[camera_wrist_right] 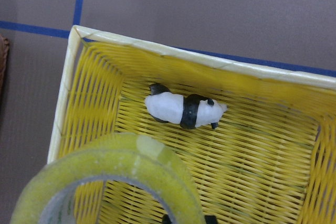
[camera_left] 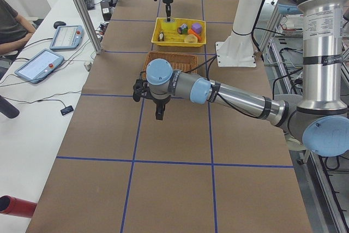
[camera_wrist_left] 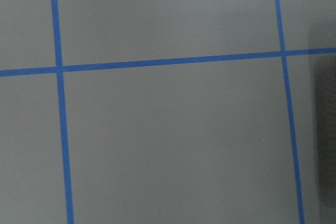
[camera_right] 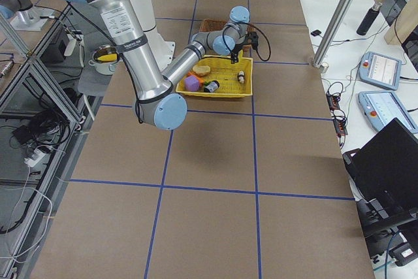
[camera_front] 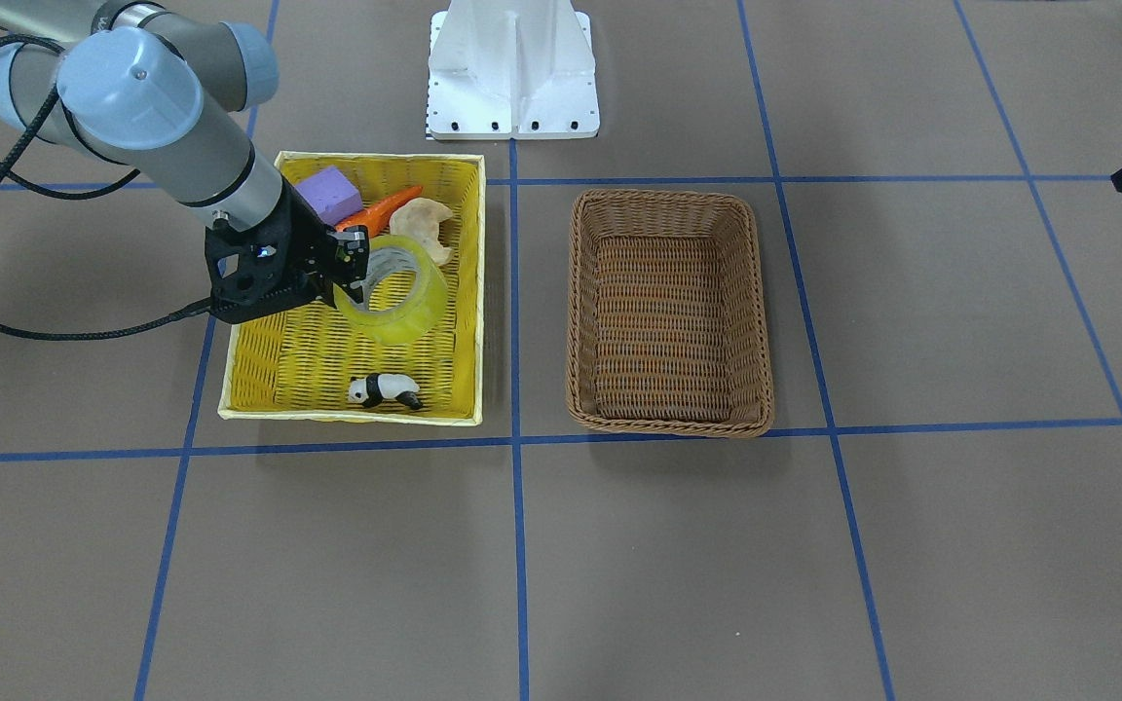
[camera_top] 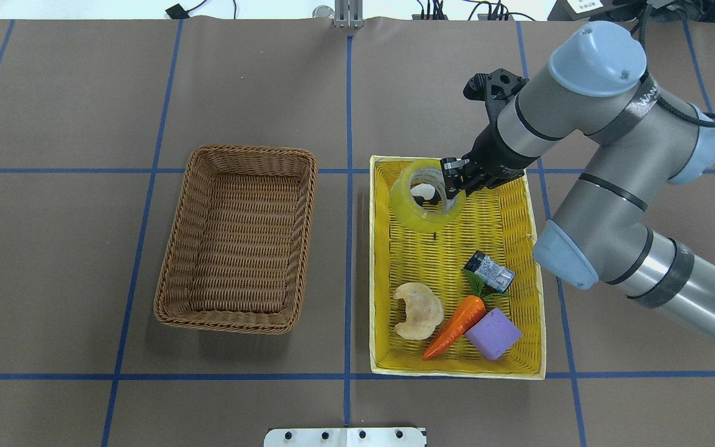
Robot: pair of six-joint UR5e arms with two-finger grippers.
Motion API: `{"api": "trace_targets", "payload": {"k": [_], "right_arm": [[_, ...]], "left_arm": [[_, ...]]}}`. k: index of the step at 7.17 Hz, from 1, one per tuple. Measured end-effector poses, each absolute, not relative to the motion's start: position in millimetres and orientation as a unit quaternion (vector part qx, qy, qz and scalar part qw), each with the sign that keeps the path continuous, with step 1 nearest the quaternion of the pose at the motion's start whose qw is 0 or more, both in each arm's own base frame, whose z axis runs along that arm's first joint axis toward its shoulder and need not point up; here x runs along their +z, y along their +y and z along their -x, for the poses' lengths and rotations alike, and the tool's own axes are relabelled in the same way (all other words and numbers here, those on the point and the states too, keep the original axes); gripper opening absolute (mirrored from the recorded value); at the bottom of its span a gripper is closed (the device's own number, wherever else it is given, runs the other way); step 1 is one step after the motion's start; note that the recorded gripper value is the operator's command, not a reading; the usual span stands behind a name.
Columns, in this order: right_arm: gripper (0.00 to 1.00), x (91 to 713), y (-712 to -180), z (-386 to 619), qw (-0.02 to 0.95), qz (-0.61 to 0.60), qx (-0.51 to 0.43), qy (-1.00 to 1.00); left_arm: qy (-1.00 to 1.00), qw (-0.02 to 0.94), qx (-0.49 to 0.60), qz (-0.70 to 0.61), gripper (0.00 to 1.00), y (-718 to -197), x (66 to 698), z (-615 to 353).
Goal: Move tape to another basket
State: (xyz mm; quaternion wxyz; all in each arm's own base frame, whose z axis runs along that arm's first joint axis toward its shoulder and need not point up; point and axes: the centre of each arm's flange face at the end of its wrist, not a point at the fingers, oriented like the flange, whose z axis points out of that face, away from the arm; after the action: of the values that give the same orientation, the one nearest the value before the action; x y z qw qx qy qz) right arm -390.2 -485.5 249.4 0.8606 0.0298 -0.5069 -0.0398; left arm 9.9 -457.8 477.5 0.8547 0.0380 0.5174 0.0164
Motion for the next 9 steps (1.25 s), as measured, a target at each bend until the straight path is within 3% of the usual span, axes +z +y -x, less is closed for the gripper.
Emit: {"api": "trace_targets", "payload": {"k": [4, 7, 9], "right_arm": [[0.00, 206.6, -445.8, 399.9, 0.768, 0.019, 0.037, -0.639], [0.00, 190.2, -420.6, 403.0, 0.708, 0.040, 0.066, -0.702], [0.00, 189.3, -413.2, 412.0, 0.699, 0.039, 0.071, -0.710]], "left_arm": [[0.608, 0.791, 0.075, 0.010, 0.98, -511.1, 365.7, -101.4], [0.639, 0.758, 0.127, 0.000, 0.98, -526.6, 333.3, -125.5], [0.604, 0.776, 0.158, -0.089, 0.98, -530.0, 336.7, -135.8]]}}
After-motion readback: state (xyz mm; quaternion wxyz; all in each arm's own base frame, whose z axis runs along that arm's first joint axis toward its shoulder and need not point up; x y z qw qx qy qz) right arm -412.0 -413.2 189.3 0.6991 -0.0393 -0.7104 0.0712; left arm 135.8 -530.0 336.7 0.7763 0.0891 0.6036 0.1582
